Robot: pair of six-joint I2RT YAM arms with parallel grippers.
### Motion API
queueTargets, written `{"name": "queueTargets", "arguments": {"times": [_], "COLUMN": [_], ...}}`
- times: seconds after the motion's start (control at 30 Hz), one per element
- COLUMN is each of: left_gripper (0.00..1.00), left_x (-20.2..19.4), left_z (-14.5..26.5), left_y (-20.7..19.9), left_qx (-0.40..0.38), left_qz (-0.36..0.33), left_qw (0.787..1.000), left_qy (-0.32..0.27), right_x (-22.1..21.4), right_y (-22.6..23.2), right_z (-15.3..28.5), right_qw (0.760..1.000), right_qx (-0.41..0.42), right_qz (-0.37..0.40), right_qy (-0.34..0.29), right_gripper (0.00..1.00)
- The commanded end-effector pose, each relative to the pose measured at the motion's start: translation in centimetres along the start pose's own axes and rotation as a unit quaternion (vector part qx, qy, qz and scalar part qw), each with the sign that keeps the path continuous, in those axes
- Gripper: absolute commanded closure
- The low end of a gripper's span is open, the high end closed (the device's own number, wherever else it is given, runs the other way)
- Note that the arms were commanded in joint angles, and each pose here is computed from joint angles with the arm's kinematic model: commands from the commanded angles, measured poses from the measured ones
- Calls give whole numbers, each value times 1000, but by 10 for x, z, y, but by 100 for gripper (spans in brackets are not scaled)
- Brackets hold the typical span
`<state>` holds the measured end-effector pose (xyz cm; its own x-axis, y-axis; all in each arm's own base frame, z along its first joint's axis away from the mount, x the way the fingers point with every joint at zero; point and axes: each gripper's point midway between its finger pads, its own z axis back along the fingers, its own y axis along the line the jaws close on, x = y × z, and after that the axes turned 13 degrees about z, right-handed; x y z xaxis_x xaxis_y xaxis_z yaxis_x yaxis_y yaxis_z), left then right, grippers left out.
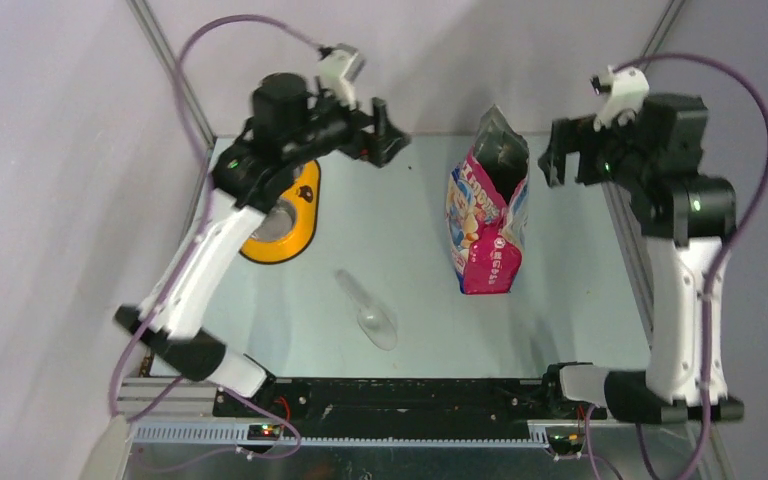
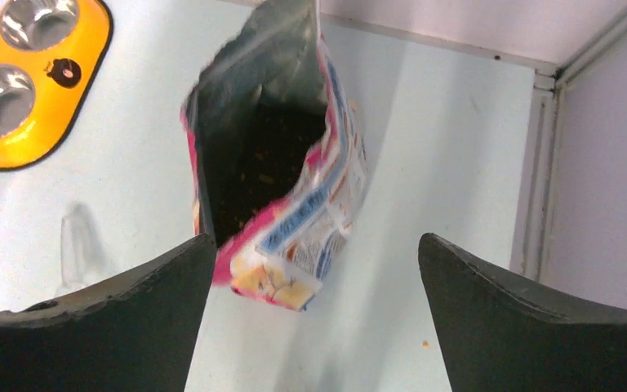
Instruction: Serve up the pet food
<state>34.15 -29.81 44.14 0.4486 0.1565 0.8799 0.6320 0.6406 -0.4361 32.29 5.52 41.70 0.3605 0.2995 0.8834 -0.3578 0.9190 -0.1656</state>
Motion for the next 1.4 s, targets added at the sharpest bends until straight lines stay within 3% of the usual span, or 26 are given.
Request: {"name": "queueTargets", "arguments": {"times": [0.0,0.07,0.13,0.2,0.23,0.33,0.47,0.67,0.73,0.8,0.9,0.97,1.03,1.2,1.37], "left_gripper": [0,0,0,0,0,0,0,0,0,0,2,4,6,6,17], "left_x": [-29,-62,-101,-149,-154,-212,-254,-289,-306,-326,-352,-366,-374,-371,-371], "left_z": [53,63,72,79,85,96,100,91,94,100,106,107,103,94,90], "left_y": [34,58,75,97,100,129,142,141,137,134,134,131,123,86,69], "left_qx": [66,103,117,133,138,141,118,38,-13,-69,-152,-183,-202,-246,-270], "left_qz": [-83,-103,-115,-121,-131,-181,-200,-249,-293,-351,-434,-461,-480,-490,-482], "left_qw": [994,988,981,972,971,947,929,919,901,866,797,767,751,738,724], "left_qy": [22,52,99,153,148,224,287,302,320,349,392,407,406,393,413], "right_x": [-64,-106,-143,-166,-174,-179,-178,-184,-185,-183,-181,-182,-183,-182,-181], "right_y": [13,30,35,40,44,49,69,67,70,75,79,80,81,89,91], "right_z": [16,13,10,11,13,19,31,37,38,40,40,40,42,50,52], "right_qw": [997,991,986,981,979,979,975,980,980,980,982,982,982,979,981], "right_qx": [16,56,60,69,75,83,138,110,112,125,135,139,142,159,157], "right_qz": [53,59,58,66,68,79,120,145,145,140,119,111,109,122,105], "right_qy": [62,106,148,171,175,166,127,85,77,68,60,63,63,47,44], "right_gripper": [16,20,3,1,1,1,0,0,1,0,0,0,0,0,0]}}
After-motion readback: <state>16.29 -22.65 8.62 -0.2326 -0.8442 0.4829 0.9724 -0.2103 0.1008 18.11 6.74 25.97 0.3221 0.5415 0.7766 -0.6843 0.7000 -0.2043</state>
